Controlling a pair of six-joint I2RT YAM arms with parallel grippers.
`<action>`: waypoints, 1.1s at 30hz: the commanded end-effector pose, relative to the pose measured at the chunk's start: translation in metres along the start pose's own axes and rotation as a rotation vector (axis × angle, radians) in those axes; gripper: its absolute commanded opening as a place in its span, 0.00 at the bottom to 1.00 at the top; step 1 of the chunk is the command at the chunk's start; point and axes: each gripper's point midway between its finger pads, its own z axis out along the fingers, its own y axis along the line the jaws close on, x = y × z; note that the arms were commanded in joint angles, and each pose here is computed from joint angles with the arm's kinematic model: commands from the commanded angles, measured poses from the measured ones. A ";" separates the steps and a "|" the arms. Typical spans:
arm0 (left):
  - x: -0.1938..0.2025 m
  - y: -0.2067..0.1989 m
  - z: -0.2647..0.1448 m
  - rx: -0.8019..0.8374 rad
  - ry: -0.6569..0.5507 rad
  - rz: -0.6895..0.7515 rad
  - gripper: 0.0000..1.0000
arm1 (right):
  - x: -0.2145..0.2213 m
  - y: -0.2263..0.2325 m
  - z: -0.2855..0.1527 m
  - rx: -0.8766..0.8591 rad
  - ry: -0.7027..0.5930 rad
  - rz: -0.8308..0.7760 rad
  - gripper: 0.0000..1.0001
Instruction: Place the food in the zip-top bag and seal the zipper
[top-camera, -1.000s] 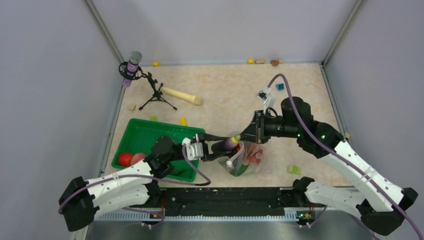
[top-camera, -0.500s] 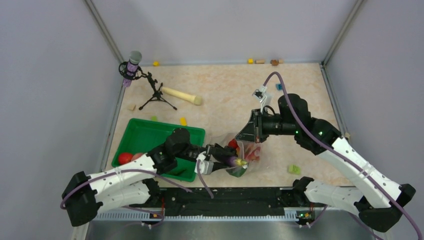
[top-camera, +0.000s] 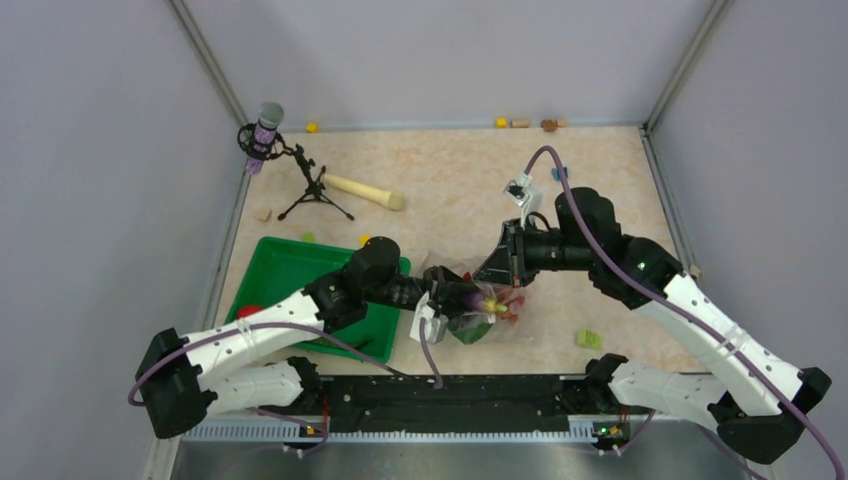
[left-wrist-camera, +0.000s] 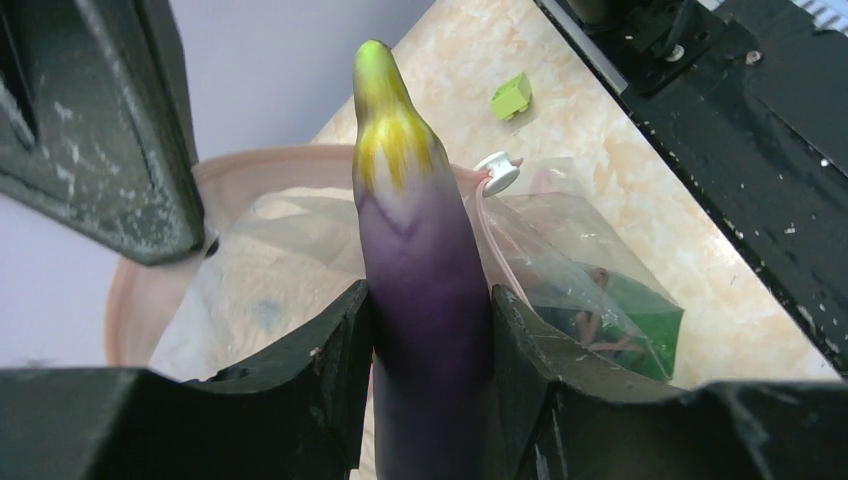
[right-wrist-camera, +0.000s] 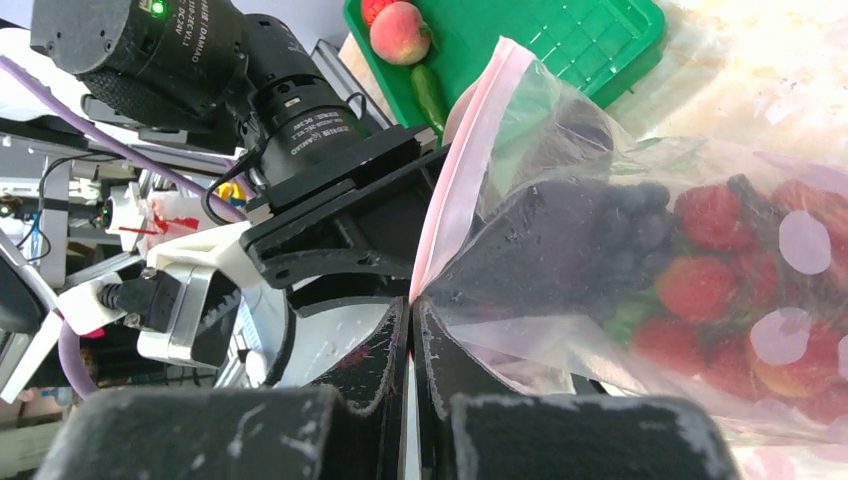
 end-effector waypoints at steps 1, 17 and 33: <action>-0.018 0.000 0.001 0.081 -0.066 0.163 0.00 | -0.026 0.030 -0.010 -0.098 -0.070 -0.070 0.00; -0.022 -0.008 -0.007 0.032 -0.079 0.047 0.27 | -0.031 0.035 -0.019 -0.097 -0.109 -0.080 0.00; -0.036 -0.001 -0.020 -0.072 -0.115 -0.049 0.75 | -0.035 0.034 -0.019 -0.088 -0.126 -0.099 0.00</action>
